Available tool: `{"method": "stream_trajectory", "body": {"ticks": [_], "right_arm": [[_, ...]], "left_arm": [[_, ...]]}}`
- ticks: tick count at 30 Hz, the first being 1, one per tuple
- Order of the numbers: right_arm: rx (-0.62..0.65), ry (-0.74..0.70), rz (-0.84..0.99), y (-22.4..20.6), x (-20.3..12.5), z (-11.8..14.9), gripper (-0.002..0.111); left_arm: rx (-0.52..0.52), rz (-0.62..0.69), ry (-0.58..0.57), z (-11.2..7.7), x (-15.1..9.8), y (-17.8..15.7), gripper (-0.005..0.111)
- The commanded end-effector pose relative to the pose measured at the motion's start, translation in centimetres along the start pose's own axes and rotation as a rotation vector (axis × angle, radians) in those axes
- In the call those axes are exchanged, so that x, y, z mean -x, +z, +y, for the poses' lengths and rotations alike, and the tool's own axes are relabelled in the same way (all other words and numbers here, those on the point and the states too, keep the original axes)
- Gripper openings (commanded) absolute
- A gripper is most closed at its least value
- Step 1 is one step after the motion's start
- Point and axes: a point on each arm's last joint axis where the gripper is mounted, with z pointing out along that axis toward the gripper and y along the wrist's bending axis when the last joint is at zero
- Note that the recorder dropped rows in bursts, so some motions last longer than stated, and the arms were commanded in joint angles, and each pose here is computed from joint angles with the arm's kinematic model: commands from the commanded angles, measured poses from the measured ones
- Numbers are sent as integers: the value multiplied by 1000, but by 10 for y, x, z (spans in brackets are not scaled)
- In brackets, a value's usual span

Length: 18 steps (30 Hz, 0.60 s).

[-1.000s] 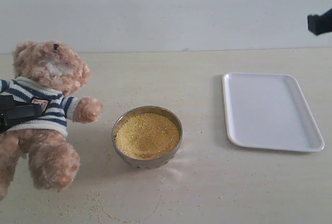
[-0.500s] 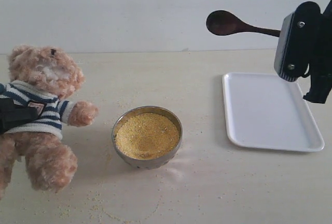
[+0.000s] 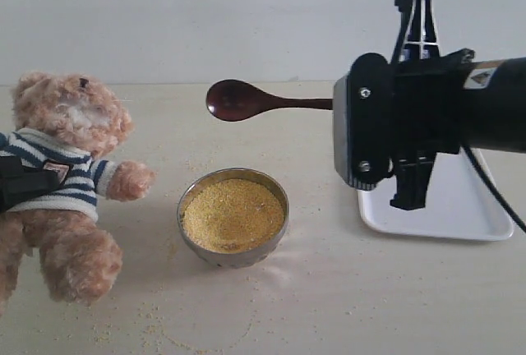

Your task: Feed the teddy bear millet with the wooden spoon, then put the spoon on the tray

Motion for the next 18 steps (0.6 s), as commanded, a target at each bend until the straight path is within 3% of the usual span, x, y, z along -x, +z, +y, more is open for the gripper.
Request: {"method": "stream_trajectory", "body": {"ticks": [1, 7, 9, 12, 18], "right_arm": [[28, -14, 6, 33, 4, -7, 0], [82, 132, 30, 62, 2, 0, 0], [88, 251, 38, 64, 1, 2, 0], [53, 508, 44, 64, 1, -1, 0], [-50, 1195, 69, 64, -11, -9, 0]], "left_arm": [[-14, -15, -9, -1, 1, 0, 5], [-18, -15, -9, -2, 1, 0, 5], [-18, -15, -9, -2, 1, 0, 5], [-18, -15, -9, -2, 1, 0, 5], [-23, -16, -9, -2, 1, 0, 5]]}}
